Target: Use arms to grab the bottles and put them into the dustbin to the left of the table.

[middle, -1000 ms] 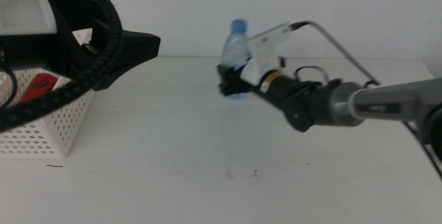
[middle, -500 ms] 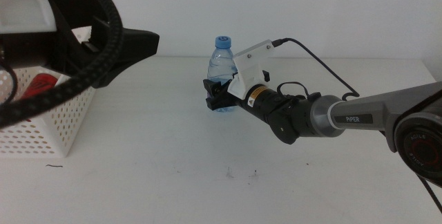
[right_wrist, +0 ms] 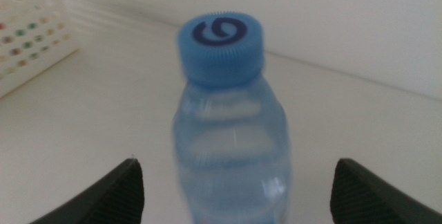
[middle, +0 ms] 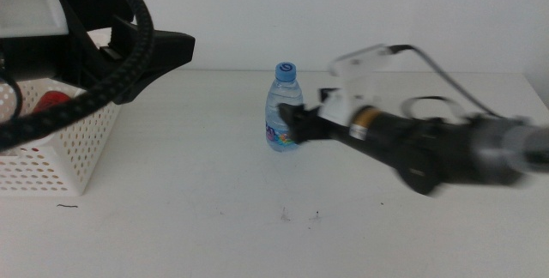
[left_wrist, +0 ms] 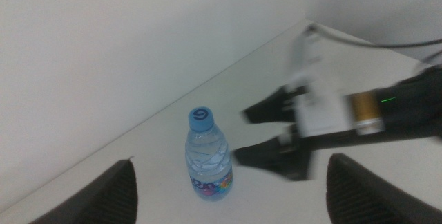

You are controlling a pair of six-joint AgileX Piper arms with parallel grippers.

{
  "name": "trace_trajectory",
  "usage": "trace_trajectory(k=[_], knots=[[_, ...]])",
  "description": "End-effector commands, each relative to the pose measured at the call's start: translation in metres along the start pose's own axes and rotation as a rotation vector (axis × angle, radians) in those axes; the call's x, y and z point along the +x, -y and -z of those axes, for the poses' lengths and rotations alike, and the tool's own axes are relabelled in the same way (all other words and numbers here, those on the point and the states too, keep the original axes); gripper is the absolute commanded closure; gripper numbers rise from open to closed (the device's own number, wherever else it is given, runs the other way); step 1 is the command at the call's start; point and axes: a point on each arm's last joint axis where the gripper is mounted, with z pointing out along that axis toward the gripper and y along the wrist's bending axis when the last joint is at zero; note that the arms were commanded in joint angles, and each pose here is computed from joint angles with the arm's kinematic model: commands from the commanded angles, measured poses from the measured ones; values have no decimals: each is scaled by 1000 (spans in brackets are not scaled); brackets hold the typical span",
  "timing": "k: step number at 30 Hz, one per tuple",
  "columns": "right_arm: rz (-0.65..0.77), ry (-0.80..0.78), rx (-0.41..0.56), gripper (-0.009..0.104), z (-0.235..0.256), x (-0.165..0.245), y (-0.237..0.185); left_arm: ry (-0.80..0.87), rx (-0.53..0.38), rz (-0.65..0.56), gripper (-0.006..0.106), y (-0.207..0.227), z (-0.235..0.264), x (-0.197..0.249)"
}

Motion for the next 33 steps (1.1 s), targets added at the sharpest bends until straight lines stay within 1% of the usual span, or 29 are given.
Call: trace_trajectory(k=[1,4,7,10,13,17,24,33], knots=[[-5,7,-1,4,48,-12,-4,14,-7,5,7,0,1,-3],[0,-39,17,4,106,-26,-6,16,-10,5,7,0,1,-3],[2,-145,56,4,159,-45,-6,16,-10,5,7,0,1,-3],[0,-161,81,4,210,-71,-8,16,-10,5,7,0,1,-3],[-7,-196,101,4,246,-86,-9,16,-10,5,7,0,1,-3],[1,-193,96,4,269,-96,-11,16,-10,5,7,0,1,-3],[-21,-89,73,4,292,-107,-14,16,-10,5,7,0,1,-3],[-31,-58,71,4,298,-109,-14,16,-10,5,7,0,1,-3]])
